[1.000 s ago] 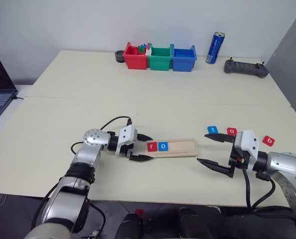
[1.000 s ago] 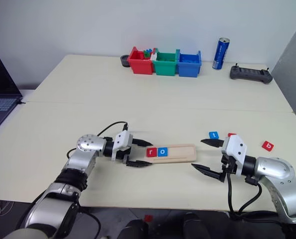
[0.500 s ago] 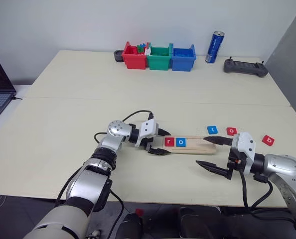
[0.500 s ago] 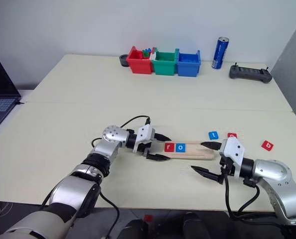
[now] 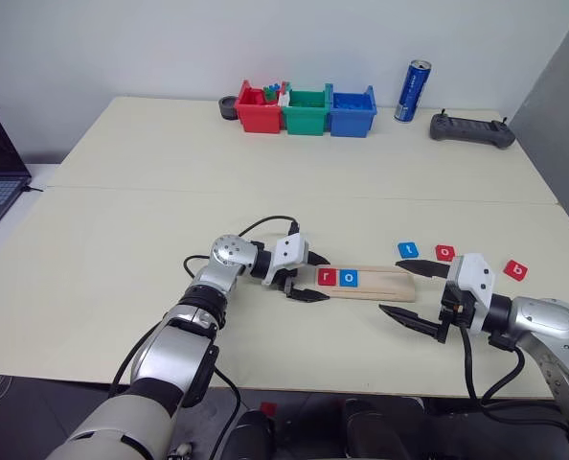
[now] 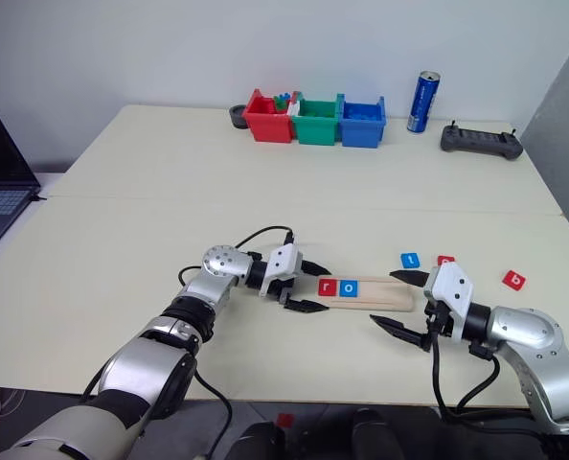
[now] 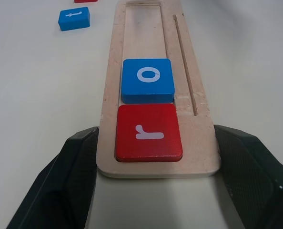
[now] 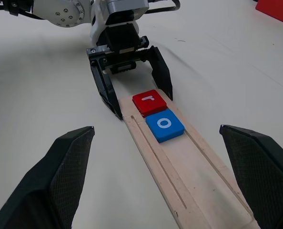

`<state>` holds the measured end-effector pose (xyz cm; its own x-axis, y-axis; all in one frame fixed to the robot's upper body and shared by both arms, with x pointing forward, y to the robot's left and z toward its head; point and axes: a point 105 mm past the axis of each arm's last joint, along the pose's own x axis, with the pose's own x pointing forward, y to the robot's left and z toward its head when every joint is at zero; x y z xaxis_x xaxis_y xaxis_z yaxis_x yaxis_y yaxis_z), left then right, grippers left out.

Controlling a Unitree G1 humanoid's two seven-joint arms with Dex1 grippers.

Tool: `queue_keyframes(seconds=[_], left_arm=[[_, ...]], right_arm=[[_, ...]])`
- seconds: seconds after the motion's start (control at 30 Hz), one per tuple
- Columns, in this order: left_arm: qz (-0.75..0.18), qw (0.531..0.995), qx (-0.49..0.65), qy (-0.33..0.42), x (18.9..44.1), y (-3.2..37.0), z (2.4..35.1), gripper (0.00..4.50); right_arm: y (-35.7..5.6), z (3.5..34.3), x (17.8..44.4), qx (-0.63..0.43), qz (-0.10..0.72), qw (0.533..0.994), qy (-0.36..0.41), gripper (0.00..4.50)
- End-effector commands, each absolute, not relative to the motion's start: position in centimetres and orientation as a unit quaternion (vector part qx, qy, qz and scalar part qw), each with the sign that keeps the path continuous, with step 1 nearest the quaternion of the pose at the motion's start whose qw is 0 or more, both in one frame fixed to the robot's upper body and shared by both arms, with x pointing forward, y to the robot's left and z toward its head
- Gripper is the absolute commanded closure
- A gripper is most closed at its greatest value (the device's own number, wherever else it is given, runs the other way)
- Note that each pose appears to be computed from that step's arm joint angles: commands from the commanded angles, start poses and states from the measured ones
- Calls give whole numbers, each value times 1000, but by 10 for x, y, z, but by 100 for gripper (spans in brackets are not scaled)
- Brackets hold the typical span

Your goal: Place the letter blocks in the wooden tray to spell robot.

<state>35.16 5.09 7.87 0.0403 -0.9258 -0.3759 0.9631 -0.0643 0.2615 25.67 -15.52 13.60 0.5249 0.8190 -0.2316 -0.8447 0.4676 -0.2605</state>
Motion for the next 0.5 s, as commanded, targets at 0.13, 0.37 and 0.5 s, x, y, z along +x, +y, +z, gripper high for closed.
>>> queue_keyframes(seconds=[0.13, 0.37, 0.5], left_arm=[[-688, 684, 240, 33, 355, 49, 84, 113], [-687, 685, 237, 38, 355, 49, 83, 78], [-688, 686, 233, 39, 354, 50, 84, 2]], right_arm=[[-153, 145, 258, -184, 486, 854, 14, 0], [-155, 145, 258, -184, 483, 856, 17, 0], [-156, 145, 258, -184, 481, 857, 18, 0]])
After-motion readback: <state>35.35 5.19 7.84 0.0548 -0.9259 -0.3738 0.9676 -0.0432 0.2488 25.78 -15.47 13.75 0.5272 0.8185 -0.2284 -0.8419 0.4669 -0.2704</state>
